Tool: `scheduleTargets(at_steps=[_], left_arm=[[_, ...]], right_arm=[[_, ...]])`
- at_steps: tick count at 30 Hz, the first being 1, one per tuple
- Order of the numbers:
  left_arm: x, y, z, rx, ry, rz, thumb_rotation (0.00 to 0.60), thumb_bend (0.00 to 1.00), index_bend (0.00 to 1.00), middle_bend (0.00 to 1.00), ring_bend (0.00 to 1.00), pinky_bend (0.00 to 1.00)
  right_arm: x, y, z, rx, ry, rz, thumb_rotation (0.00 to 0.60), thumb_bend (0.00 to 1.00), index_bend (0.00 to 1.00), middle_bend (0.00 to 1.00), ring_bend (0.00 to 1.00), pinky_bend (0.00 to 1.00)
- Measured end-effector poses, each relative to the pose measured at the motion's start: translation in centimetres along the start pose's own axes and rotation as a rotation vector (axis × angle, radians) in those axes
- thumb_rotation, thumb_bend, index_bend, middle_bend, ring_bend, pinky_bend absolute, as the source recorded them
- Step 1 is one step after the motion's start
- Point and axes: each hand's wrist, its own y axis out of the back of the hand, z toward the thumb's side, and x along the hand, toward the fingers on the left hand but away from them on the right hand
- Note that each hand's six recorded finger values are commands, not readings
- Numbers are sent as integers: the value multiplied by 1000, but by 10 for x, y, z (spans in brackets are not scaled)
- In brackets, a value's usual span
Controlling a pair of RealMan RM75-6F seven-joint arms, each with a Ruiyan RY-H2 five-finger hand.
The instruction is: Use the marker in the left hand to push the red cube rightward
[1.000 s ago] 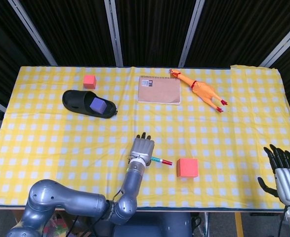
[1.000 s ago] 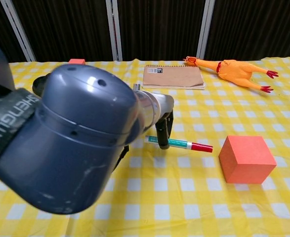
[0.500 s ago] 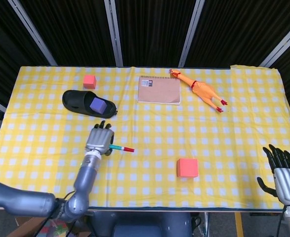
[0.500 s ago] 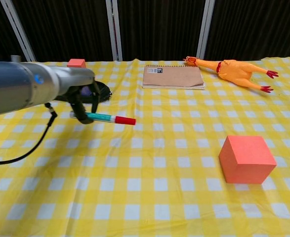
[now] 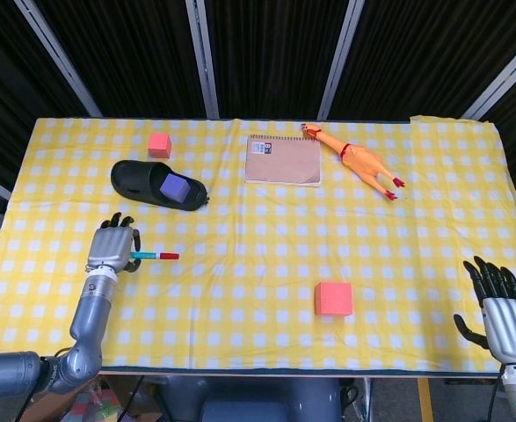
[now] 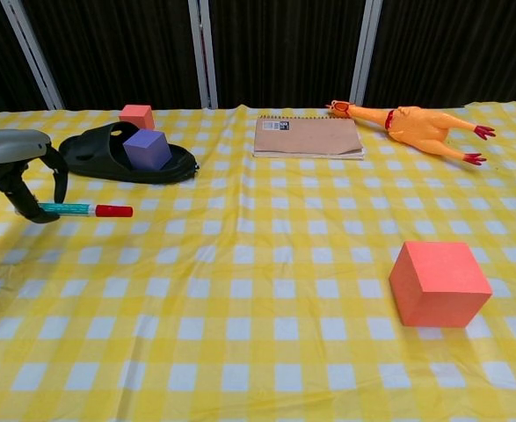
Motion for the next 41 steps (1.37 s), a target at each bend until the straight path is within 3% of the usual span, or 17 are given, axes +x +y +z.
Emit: scheduleTargets(at_steps=[10, 23, 27, 30, 36, 41], left_arm=[[17, -22, -8, -6, 36, -39, 600, 353, 454, 73, 16, 112], [0, -12, -10, -93, -17, -9, 600, 335, 293, 38, 0, 69], [-13, -3, -17, -127, -56, 48, 600, 237, 110, 4, 0, 64], [-27, 4, -29, -136, -86, 110, 600, 171, 32, 0, 0, 56], [-66, 9, -71, -135, -131, 253, 600, 93, 0, 0, 0, 16], [-109, 5, -126, -139, -110, 363, 600, 83, 0, 0, 0, 14]], right_arm=[[0, 1, 0, -3, 1, 0, 600, 378, 0, 0, 0, 0], [0, 1, 0, 1, 3, 1, 600, 378, 0, 0, 0, 0], [0, 0, 0, 5, 6, 1, 600, 378, 0, 0, 0, 0], [0, 0, 0, 11, 6, 0, 600, 378, 0, 0, 0, 0], [-1, 0, 1, 28, 12, -5, 600, 378, 0, 0, 0, 0], [-1, -1, 4, 49, 24, -12, 600, 378, 0, 0, 0, 0]])
